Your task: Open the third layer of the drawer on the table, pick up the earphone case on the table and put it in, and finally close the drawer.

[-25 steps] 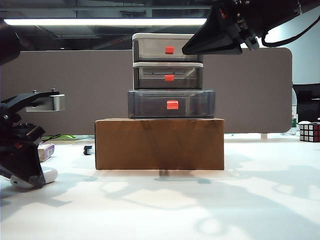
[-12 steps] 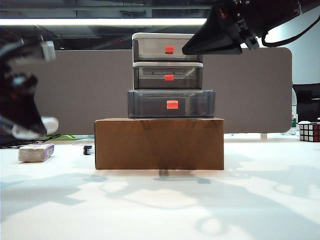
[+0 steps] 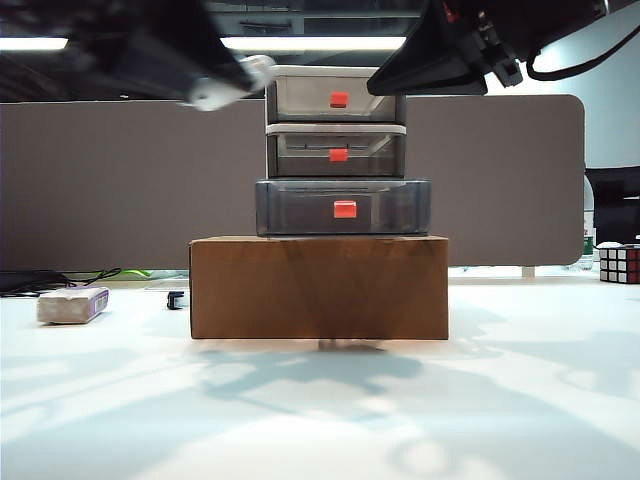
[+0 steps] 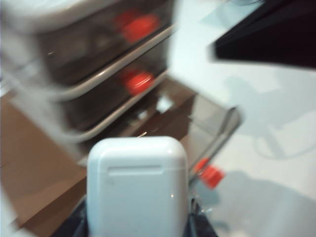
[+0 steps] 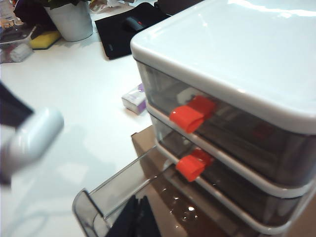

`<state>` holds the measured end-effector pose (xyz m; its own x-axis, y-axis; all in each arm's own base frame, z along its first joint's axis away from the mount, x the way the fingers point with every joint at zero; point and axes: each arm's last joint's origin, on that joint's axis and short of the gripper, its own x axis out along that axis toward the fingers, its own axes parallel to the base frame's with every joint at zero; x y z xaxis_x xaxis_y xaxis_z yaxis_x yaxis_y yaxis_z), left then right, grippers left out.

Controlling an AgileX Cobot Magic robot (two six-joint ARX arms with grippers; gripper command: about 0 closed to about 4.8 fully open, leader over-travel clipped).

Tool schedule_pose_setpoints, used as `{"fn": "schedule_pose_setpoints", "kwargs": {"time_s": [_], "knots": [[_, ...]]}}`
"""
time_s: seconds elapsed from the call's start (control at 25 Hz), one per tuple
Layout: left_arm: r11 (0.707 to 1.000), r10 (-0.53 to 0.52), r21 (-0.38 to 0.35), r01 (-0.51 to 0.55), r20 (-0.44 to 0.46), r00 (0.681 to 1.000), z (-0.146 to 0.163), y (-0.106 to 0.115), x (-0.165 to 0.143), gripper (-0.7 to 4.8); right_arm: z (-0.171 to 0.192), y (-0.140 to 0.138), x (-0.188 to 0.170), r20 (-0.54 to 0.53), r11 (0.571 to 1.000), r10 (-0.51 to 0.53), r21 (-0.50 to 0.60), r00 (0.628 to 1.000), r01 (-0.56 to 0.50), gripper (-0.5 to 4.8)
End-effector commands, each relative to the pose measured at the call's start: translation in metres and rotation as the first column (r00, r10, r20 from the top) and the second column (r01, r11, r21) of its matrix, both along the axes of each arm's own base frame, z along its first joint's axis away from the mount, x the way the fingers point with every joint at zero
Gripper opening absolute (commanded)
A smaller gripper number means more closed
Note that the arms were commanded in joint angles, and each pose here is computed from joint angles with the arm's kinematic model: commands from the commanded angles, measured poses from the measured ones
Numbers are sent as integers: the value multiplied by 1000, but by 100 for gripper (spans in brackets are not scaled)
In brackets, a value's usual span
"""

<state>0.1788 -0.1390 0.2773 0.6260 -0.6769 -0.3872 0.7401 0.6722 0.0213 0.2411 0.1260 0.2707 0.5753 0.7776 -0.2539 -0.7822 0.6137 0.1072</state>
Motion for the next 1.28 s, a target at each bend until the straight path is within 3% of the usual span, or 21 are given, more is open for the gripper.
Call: {"fn": "schedule_pose_setpoints", "kwargs": {"time_s": [0.04,0.2,0.32,0.44,0.56,0.68,0.8,1.04,1.12,1.16,1.28], "knots": [[998,-58,-3,58,16,998,-1,-31,11,112,12,-2,-4,57,1000,-14,19,998,13,-6],[996,-80,39,81,-22,997,-4,-68,36,113,20,-6,-10,83,999,-21,30,996,18,-6],[993,-80,77,85,-71,994,-8,-80,49,133,26,-8,-15,102,999,-23,39,995,19,-6],[991,-75,100,85,-99,992,-11,-82,51,221,30,-9,-18,118,999,-37,42,992,33,-6],[991,-73,102,83,-99,992,-11,-81,51,239,31,-10,-18,122,999,-38,42,992,34,-6],[990,-55,126,66,-84,995,-12,-80,52,335,31,-10,-18,121,999,-38,42,992,33,-6],[988,-37,147,46,-67,997,-12,-79,53,350,31,-10,-18,122,999,-38,43,992,33,-6],[967,-103,210,146,-204,974,11,-57,7,253,42,-9,-15,189,998,-41,54,981,31,-6],[952,-188,186,243,-272,944,11,-56,-4,171,52,-6,-10,212,998,-42,62,976,29,-6],[935,-274,135,328,-315,909,7,-57,-6,133,58,-3,-4,222,997,-42,66,974,28,-6],[940,-259,142,309,-290,921,-5,-61,-2,79,69,4,12,232,997,-42,71,972,26,-6]]}}
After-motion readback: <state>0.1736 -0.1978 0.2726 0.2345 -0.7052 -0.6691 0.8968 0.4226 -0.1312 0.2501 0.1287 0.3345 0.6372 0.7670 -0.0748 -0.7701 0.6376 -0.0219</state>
